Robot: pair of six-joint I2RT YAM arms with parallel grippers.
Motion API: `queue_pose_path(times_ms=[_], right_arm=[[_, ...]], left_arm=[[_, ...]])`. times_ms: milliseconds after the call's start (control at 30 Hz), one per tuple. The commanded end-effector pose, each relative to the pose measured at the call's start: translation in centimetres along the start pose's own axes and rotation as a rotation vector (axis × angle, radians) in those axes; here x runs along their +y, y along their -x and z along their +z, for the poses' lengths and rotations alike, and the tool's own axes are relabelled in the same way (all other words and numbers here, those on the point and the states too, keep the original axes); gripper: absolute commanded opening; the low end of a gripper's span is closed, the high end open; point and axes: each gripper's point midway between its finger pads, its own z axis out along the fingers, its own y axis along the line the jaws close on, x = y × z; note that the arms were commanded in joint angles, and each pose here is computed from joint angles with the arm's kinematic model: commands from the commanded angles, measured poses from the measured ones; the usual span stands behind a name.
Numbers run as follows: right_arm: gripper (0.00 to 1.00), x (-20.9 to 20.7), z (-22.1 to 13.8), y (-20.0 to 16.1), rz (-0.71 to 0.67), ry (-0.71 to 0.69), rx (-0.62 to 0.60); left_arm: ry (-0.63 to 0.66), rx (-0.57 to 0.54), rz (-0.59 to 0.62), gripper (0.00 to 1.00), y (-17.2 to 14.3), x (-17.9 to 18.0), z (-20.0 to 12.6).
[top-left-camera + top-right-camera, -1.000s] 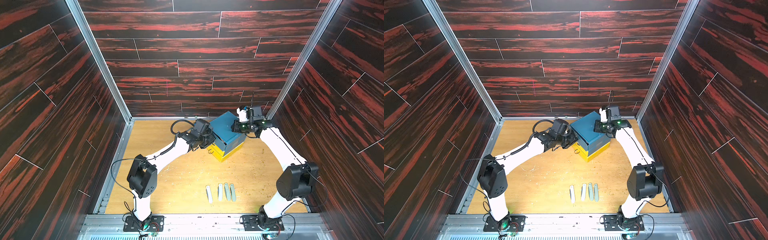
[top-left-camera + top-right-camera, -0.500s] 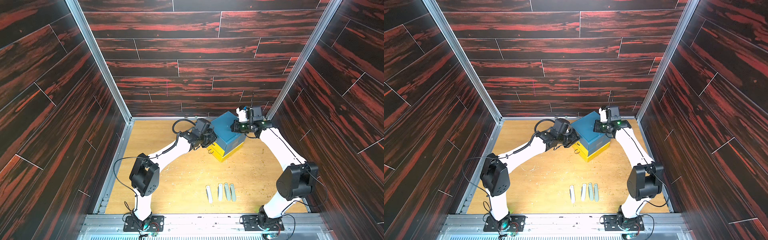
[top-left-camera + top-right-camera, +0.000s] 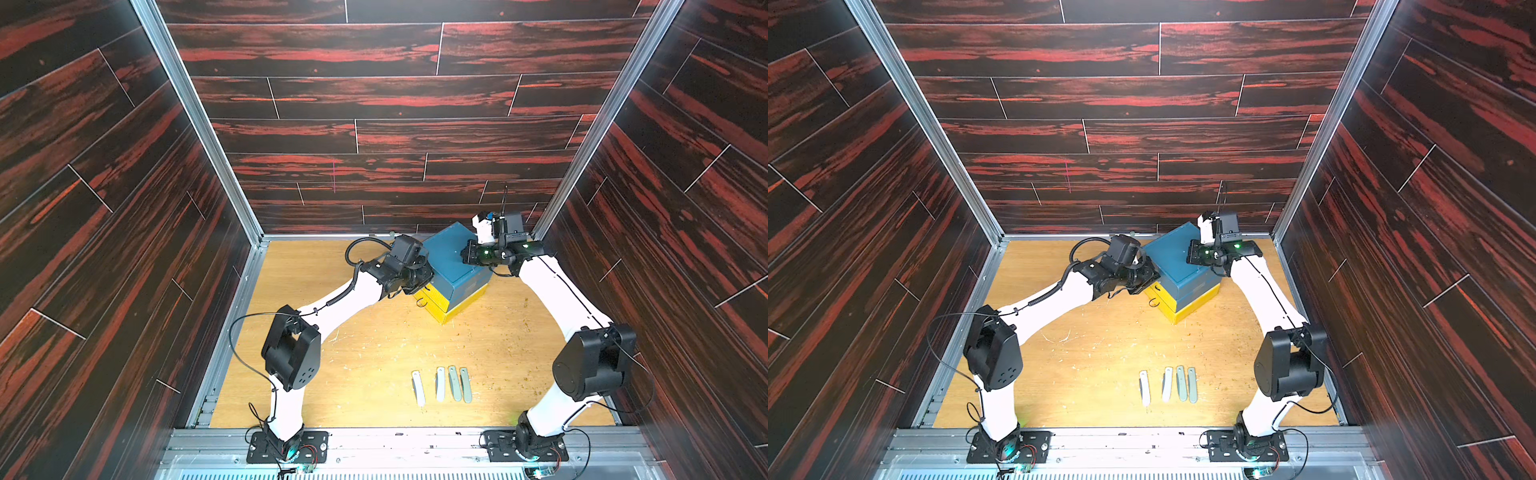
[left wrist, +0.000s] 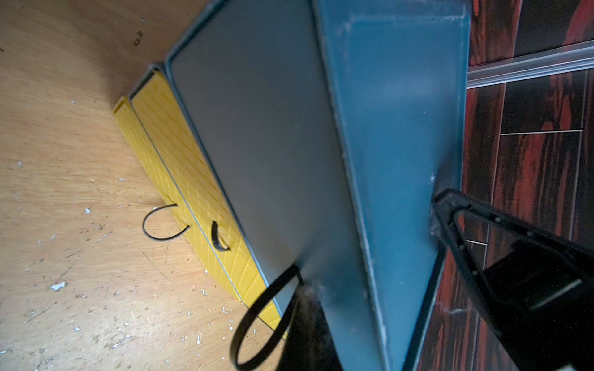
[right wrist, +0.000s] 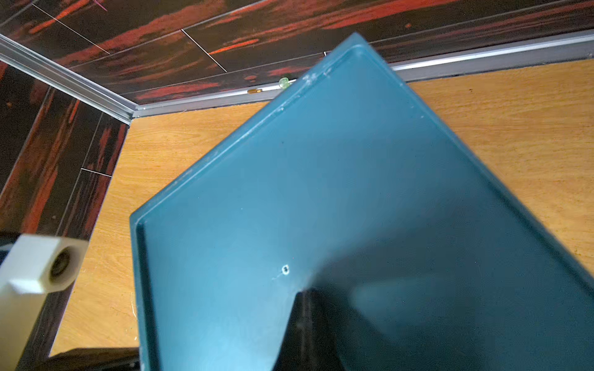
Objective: Place the fruit knives into the drawer by color
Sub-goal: Close the drawer in the storage box, then open the drawer in the storage box.
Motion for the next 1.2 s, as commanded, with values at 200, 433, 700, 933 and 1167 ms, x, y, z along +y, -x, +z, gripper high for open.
queue_pose_path(times_ms=[200, 433, 700, 933, 1167], right_arm=[[0.0, -2.9, 2.7, -7.6, 0.066, -0.082, 0.275], [0.0, -3.0, 2.9, -7.5, 0.067, -0.093, 0.276], [0.0, -3.0, 2.9, -7.3, 0.065, -0.092, 0.275], [0.0, -3.0, 2.8, -7.4, 0.068, -0.09, 0.277], [0.0, -2.9, 2.7, -7.4, 0.066, -0.088, 0.277]], left_arm=[[-0.025, 0.002, 0.023, 0.0, 0.5, -0.9, 1.0], [-0.021, -0.046, 0.048, 0.12, 0.7, -0.9, -2.2], [-0.154, -0.1, 0.014, 0.3, 0.8, -1.0, -6.3], [-0.266, -0.048, -0.088, 0.39, 0.2, 2.3, -2.6], [-0.284, -0.06, -0.062, 0.4, 0.6, 4.3, 1.4]])
